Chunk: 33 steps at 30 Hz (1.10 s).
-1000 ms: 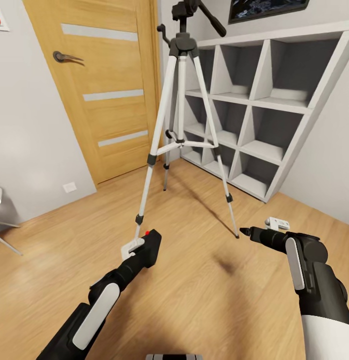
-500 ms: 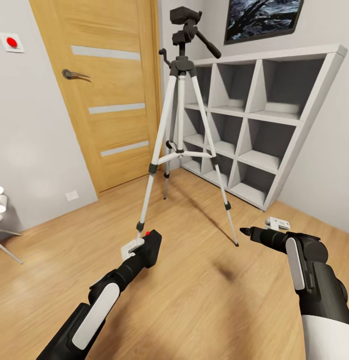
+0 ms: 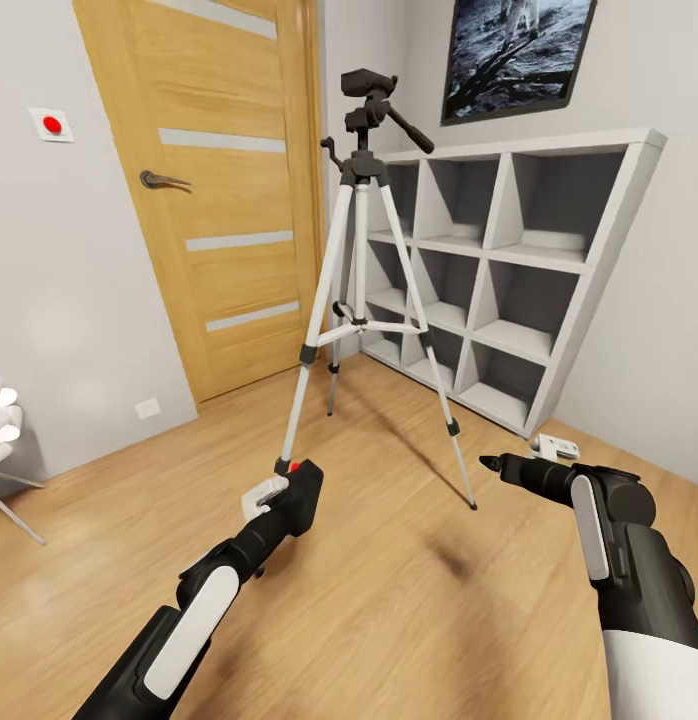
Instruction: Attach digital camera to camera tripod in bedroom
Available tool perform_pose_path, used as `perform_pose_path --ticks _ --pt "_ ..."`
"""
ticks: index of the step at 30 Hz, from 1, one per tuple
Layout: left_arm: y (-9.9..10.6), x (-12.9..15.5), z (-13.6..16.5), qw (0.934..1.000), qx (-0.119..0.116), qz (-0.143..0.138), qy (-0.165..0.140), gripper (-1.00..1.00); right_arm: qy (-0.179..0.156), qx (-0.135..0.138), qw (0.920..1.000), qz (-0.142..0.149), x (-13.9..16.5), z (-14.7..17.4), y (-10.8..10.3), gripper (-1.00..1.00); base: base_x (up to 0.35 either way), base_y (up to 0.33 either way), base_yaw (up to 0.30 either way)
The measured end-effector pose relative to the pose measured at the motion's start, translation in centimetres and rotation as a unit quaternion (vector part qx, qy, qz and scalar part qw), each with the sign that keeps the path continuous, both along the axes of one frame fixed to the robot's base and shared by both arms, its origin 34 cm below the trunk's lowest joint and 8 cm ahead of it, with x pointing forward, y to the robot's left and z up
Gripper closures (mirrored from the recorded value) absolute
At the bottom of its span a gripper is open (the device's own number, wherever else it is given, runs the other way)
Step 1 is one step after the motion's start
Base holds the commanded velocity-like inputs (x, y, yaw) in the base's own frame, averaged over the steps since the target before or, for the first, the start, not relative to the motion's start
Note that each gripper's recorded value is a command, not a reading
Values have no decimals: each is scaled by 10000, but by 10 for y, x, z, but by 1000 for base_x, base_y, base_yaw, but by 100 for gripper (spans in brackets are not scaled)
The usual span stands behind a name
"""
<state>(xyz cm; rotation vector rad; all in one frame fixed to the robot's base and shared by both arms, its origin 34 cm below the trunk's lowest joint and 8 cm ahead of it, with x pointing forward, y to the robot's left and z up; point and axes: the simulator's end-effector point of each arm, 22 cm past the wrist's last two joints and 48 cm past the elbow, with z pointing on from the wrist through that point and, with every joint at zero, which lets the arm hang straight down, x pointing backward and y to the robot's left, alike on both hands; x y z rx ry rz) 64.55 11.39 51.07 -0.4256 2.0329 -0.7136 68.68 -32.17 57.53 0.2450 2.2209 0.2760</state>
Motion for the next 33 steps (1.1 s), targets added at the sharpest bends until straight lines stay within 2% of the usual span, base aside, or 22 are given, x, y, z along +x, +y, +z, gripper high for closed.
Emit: perform_pose_path --ticks 33 --pt "0 -6 80 9977 7 -6 -681 100 -677 4 9977 2 -15 84 1 -100 0 0 0"
